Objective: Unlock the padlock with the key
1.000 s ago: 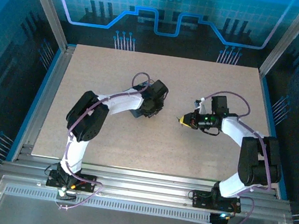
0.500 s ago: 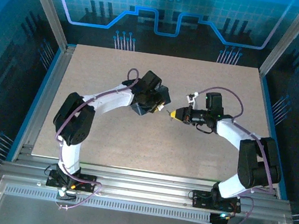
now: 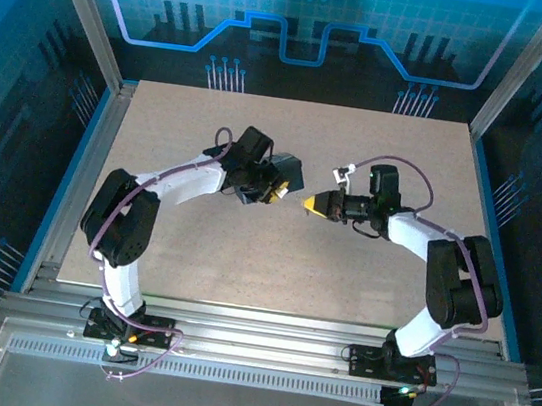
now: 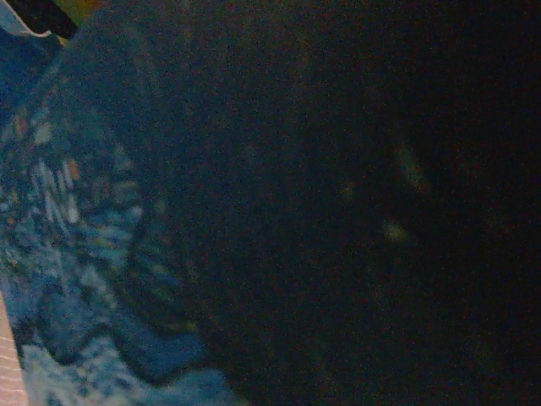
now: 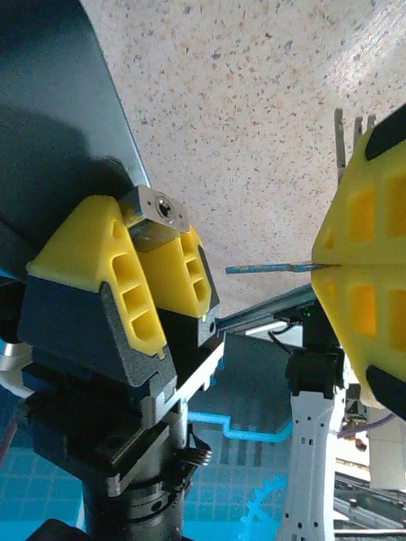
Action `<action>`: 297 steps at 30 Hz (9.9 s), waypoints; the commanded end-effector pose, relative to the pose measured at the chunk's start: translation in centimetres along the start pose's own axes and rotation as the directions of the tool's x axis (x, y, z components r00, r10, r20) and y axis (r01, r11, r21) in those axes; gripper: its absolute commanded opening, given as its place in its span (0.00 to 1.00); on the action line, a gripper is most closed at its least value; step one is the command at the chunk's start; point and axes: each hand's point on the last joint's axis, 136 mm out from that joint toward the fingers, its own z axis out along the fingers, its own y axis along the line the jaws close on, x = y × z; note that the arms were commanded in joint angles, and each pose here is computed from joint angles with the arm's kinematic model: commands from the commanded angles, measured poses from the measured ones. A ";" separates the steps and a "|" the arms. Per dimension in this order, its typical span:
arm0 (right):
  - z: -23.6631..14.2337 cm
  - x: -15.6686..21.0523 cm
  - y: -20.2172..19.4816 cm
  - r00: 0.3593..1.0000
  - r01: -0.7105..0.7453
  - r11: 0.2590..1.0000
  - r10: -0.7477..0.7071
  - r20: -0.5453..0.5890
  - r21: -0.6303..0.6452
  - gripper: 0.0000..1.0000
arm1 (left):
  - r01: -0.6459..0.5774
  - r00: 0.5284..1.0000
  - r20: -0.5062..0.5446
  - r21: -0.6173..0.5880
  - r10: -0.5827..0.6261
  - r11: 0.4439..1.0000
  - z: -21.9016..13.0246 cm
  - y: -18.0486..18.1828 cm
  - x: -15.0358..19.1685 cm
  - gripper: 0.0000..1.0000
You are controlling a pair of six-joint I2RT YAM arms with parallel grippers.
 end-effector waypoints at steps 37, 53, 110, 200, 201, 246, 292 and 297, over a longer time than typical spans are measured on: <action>2.1 -3.4 0.7 0.997 0.042 0.997 -0.047 -0.067 -0.071 0.00 | -0.068 0.987 -0.113 0.333 0.111 0.940 -3.8 -5.9 0.8 0.06; 2.6 -3.4 0.8 0.995 0.062 0.997 -0.066 -0.079 -0.048 0.00 | -0.066 0.987 -0.112 0.344 0.111 0.937 -4.2 -5.9 0.8 0.05; 2.4 -4.6 1.9 0.986 0.162 0.987 -0.162 -0.022 -0.023 0.00 | -0.061 0.985 -0.132 0.332 0.110 0.941 -4.1 -5.7 1.0 0.03; 7.2 -7.5 7.3 0.909 0.395 0.919 -0.389 0.147 -0.011 0.00 | -0.080 0.969 -0.205 0.275 0.140 0.958 -3.2 -4.5 4.2 0.00; 7.4 -7.4 7.4 0.906 0.403 0.915 -0.398 0.145 -0.001 0.00 | -0.070 0.971 -0.204 0.270 0.128 0.960 -3.1 -4.3 4.1 0.00; 1.5 -2.3 3.5 0.872 0.484 0.851 -0.488 -0.033 0.205 0.26 | -0.008 0.993 -0.114 0.165 0.027 0.986 -4.1 -1.0 1.2 0.00; 6.6 -1.7 3.3 0.979 0.194 0.971 -0.200 0.029 0.143 0.02 | 0.004 0.992 -0.121 0.164 0.016 0.987 -3.7 -0.8 1.6 0.00; 6.8 -1.2 4.0 0.930 0.356 0.903 -0.367 -0.001 0.238 0.02 | 0.011 0.991 -0.134 0.155 0.010 0.988 -3.4 -0.8 1.9 0.00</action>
